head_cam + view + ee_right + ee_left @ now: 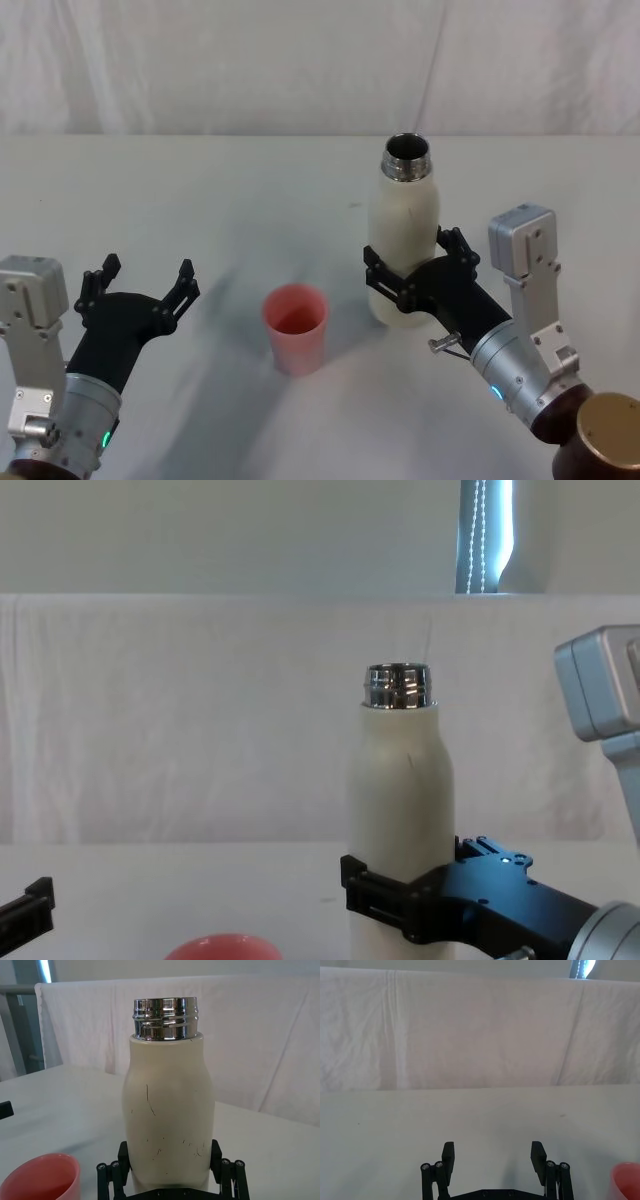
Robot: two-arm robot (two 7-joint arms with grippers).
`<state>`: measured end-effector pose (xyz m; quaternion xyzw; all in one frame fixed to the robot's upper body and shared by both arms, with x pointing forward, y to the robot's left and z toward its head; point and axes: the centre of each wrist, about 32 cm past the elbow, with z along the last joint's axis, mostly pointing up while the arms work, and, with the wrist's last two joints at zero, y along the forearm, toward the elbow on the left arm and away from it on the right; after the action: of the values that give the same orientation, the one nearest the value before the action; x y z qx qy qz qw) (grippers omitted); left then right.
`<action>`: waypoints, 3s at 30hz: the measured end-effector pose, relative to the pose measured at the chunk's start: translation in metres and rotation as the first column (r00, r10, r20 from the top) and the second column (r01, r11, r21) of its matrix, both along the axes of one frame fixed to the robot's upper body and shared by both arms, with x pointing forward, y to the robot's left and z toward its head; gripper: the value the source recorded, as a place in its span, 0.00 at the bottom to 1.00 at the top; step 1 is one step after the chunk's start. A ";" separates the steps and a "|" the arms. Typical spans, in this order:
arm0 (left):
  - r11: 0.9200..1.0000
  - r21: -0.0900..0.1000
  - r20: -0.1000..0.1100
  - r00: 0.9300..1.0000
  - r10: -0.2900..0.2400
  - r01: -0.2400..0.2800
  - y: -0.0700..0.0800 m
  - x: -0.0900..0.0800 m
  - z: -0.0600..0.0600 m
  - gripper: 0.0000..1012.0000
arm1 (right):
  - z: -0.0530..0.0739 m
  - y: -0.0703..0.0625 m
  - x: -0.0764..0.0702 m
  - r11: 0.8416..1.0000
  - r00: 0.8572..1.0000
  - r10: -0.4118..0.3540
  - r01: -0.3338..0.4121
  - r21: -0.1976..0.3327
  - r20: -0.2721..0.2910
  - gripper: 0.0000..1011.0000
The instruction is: Grasp the thermos with one hand and pour water into the cup lid.
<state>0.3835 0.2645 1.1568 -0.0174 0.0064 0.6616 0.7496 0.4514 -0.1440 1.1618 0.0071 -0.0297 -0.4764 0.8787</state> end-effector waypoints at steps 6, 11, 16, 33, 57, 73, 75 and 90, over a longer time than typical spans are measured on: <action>1.000 0.000 0.000 1.000 0.000 0.000 0.000 0.000 0.000 0.99 | -0.006 0.002 0.004 1.000 1.000 -0.006 0.006 0.011 -0.016 0.95; 1.000 0.000 0.000 1.000 0.000 0.000 0.000 0.000 0.000 0.99 | -0.008 0.002 0.005 1.000 1.000 -0.008 0.009 0.018 -0.024 0.95; 1.000 0.000 0.000 1.000 0.000 0.000 0.000 0.000 0.000 0.99 | -0.009 0.002 0.007 0.999 0.999 -0.013 0.014 0.032 -0.037 0.95; 1.000 0.000 0.000 1.000 0.000 0.000 0.000 0.000 0.000 0.99 | -0.012 0.002 0.008 0.999 0.998 -0.019 0.022 0.041 -0.060 0.95; 1.000 0.000 0.000 1.000 0.000 0.000 0.000 0.000 0.000 0.99 | 0.000 0.002 -0.007 1.000 0.999 -0.026 0.026 0.013 -0.034 0.99; 1.000 0.000 0.000 1.000 0.000 0.000 0.000 0.000 0.000 0.99 | 0.003 -0.015 -0.025 0.998 0.998 -0.062 0.063 0.026 -0.021 0.99; 1.000 0.000 0.000 1.000 0.000 0.000 0.000 0.000 0.000 0.99 | 0.003 -0.017 -0.028 0.997 0.998 -0.066 0.067 0.029 -0.019 0.99; 1.000 0.000 0.000 1.000 0.000 0.000 0.000 0.000 0.000 0.99 | 0.007 -0.025 -0.046 0.995 0.995 -0.096 0.096 0.032 0.009 0.99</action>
<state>0.3835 0.2645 1.1568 -0.0174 0.0064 0.6616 0.7496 0.4055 -0.1687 1.1689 0.0220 -0.0270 -0.5183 0.8545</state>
